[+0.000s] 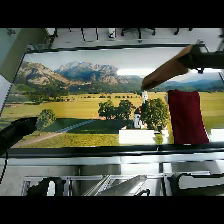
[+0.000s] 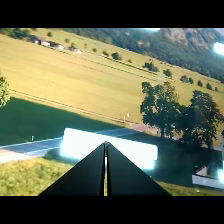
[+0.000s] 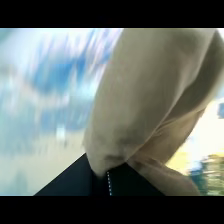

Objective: Fold the shirts.

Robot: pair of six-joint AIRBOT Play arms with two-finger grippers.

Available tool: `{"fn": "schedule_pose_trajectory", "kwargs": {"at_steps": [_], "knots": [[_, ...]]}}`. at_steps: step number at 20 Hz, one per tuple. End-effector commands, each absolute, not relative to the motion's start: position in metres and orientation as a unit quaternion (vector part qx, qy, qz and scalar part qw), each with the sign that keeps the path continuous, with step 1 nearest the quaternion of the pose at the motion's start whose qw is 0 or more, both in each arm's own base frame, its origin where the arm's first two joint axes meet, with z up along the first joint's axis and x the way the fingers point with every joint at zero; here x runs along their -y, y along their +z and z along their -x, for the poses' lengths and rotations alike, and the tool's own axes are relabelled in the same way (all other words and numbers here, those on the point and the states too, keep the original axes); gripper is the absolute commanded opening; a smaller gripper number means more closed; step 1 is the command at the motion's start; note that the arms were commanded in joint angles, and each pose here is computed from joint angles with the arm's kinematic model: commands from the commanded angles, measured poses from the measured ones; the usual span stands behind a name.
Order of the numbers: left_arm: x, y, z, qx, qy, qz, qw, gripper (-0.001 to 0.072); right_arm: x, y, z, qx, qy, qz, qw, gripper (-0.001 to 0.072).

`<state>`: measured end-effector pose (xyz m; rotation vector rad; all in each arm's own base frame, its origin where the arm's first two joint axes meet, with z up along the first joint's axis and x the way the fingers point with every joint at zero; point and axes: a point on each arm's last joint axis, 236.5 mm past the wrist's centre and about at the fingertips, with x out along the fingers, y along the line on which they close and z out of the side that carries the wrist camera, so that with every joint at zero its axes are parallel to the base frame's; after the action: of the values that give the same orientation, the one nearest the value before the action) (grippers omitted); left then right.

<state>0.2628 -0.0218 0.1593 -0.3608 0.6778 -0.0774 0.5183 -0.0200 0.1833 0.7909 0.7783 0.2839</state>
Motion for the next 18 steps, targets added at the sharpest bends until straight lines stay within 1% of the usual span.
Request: {"fn": "schedule_pose_trajectory", "kwargs": {"at_steps": [1, 3, 5, 7, 8, 11, 12, 15, 18], "knots": [[0.021, 0.159, -0.263, -0.330, -0.037, 0.175, 0.927, 0.0016, 0.099, 0.196, -0.482, -0.362, 0.070, -0.415, 0.832, 0.0020], [0.021, 0.159, -0.263, -0.330, -0.038, 0.175, 0.927, 0.0016, 0.115, 0.189, -0.459, -0.387, 0.056, -0.415, 0.822, 0.0019], [0.022, 0.159, -0.263, -0.330, -0.038, 0.175, 0.927, 0.0016, 0.114, 0.178, -0.438, -0.428, 0.052, -0.404, 0.806, 0.0020], [0.022, 0.159, -0.263, -0.330, -0.038, 0.176, 0.927, 0.0016, 0.105, 0.168, -0.414, -0.478, 0.044, -0.410, 0.776, 0.0019], [0.022, 0.159, -0.263, -0.330, -0.038, 0.176, 0.927, 0.0016, 0.103, 0.168, -0.403, -0.495, 0.031, -0.415, 0.763, 0.0020], [0.022, 0.159, -0.263, -0.331, -0.041, 0.170, 0.927, 0.0016, 0.110, 0.178, -0.372, -0.508, -0.038, -0.405, 0.759, 0.0019], [0.022, 0.158, -0.262, -0.333, -0.041, 0.169, 0.927, 0.0016, 0.112, 0.173, -0.354, -0.523, -0.069, -0.403, 0.748, 0.0019], [0.024, 0.156, -0.260, -0.339, -0.043, 0.168, 0.925, 0.0016, 0.112, 0.134, -0.303, -0.571, -0.152, -0.409, 0.696, 0.0019], [0.025, 0.154, -0.258, -0.344, -0.049, 0.157, 0.924, 0.0016, 0.104, 0.073, -0.270, -0.581, -0.209, -0.442, 0.650, 0.0019]]}}
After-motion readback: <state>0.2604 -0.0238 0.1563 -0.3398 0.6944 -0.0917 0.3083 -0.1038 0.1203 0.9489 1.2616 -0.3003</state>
